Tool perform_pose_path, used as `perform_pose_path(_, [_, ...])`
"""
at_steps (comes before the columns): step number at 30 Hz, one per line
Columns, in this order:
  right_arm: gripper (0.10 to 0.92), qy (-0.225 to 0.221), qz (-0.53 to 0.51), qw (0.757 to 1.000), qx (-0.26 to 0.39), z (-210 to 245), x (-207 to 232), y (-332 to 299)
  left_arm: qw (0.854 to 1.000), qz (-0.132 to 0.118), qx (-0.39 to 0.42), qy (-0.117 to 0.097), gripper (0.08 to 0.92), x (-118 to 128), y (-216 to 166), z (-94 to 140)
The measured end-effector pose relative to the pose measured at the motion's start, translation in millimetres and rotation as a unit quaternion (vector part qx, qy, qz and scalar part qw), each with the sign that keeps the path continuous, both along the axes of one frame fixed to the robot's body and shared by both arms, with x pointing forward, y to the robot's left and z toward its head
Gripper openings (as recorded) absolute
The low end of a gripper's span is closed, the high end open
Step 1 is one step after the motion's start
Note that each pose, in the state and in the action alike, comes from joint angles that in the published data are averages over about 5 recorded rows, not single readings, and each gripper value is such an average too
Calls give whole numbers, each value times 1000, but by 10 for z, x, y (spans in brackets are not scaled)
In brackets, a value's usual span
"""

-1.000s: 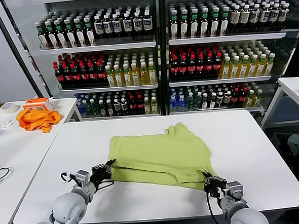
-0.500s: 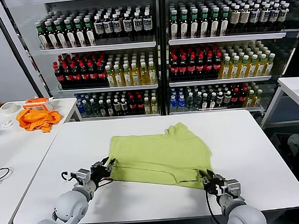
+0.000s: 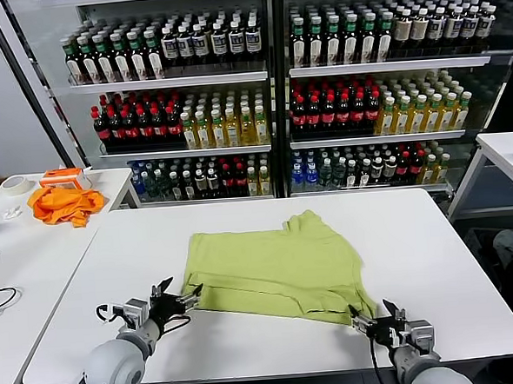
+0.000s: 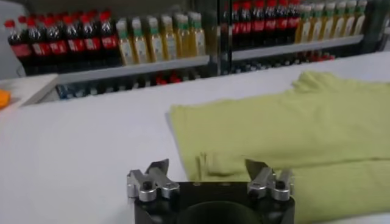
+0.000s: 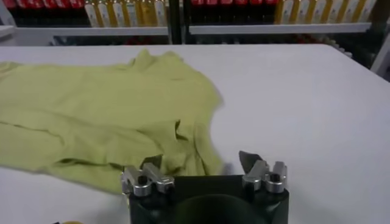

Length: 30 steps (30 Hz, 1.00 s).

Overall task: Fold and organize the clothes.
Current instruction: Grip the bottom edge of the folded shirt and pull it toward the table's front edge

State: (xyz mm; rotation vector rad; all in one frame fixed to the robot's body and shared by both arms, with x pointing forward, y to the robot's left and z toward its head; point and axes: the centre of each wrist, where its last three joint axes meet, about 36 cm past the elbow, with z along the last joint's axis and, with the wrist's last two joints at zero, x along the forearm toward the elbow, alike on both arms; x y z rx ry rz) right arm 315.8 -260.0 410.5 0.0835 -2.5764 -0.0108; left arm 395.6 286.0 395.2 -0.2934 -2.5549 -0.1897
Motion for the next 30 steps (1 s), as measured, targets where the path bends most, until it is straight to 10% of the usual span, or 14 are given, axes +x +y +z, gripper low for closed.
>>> perform_pose_path(22, [148, -4, 7, 1000, 29, -59, -38, 27, 1000, 1, 10, 28, 109, -171, -118, -79])
perform_pose_path(30, [110, -14, 11, 1000, 20, 57, -230, 39, 1000, -5, 16, 22, 83, -406, -98, -33])
